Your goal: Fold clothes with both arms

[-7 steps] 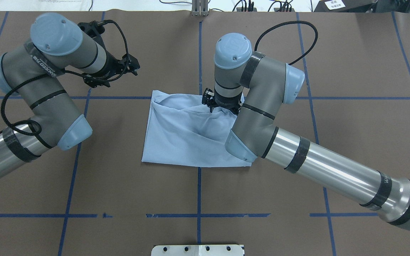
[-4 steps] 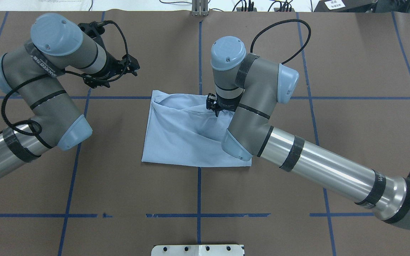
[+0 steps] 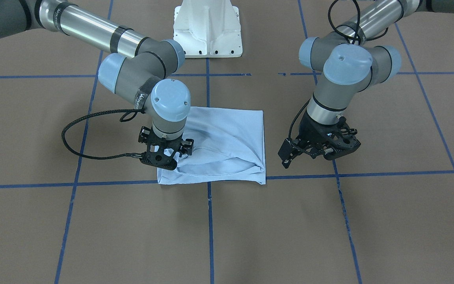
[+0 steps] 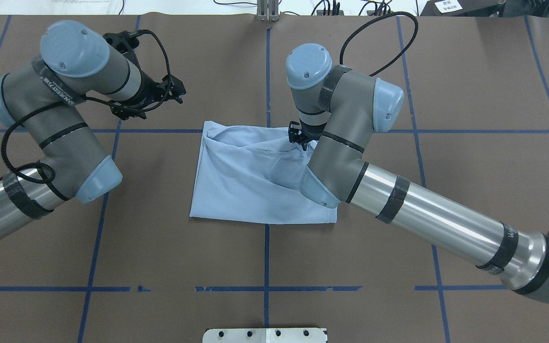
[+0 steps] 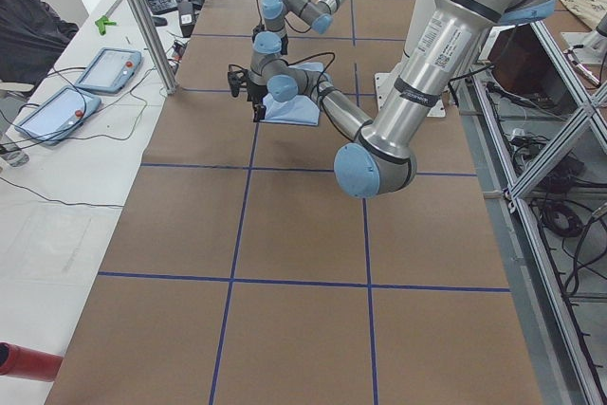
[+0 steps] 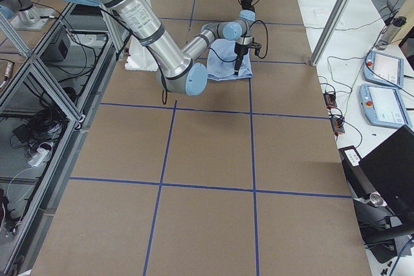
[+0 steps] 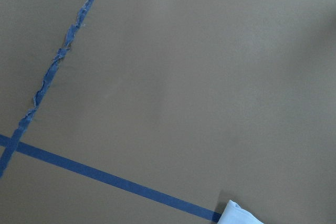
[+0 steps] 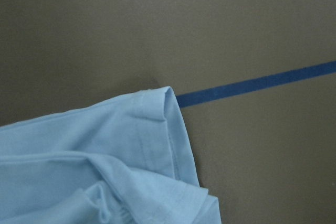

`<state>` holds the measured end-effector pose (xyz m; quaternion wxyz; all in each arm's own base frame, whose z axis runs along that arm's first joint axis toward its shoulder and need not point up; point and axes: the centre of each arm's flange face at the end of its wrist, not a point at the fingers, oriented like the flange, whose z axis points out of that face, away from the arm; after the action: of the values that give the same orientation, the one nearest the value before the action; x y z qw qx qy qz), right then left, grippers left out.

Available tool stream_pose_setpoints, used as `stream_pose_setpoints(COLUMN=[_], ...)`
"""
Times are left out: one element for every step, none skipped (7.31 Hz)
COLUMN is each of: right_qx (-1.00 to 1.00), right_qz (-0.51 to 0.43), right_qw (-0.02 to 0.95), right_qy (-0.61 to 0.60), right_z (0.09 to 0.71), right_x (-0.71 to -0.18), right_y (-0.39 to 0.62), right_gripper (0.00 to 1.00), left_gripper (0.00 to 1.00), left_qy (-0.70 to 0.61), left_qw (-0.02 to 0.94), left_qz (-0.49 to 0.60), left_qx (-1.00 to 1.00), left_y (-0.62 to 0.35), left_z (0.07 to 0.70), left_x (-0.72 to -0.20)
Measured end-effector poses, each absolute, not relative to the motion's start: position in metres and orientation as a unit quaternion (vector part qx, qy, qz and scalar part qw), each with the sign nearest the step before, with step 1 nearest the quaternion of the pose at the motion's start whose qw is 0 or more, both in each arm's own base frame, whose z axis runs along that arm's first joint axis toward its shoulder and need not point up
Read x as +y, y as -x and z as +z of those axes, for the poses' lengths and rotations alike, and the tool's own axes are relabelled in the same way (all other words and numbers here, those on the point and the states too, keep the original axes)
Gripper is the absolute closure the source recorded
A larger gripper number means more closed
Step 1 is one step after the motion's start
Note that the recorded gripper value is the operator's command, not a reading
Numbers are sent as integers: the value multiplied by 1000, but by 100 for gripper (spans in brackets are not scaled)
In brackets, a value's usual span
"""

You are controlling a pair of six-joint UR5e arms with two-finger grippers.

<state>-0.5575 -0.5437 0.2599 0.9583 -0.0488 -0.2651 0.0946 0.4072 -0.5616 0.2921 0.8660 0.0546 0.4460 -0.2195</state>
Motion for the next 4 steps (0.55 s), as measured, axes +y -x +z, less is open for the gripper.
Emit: stream_pose_setpoints(right_qx=[-263,-261,-258,-256], right_qz=[93,89,84,81], right_qw=[959,960,962,963], right_qy=[47,43,39,37], right_z=[261,263,266,268], right_x=[-545,-546,-548,-550], right_y=[558,558,558,558], right_gripper=[0,0,0,0], left_gripper=[0,0,0,0], left_qy=[-55,-55,-55,-55], left_qw=[866,866,866,866], left_qz=[-219,-219,-219,-219], left_qx=[446,446,447,447], left_y=[-407,-408,-408,-408], left_z=[292,292,292,292], left_x=[-561,-561,-561,-561])
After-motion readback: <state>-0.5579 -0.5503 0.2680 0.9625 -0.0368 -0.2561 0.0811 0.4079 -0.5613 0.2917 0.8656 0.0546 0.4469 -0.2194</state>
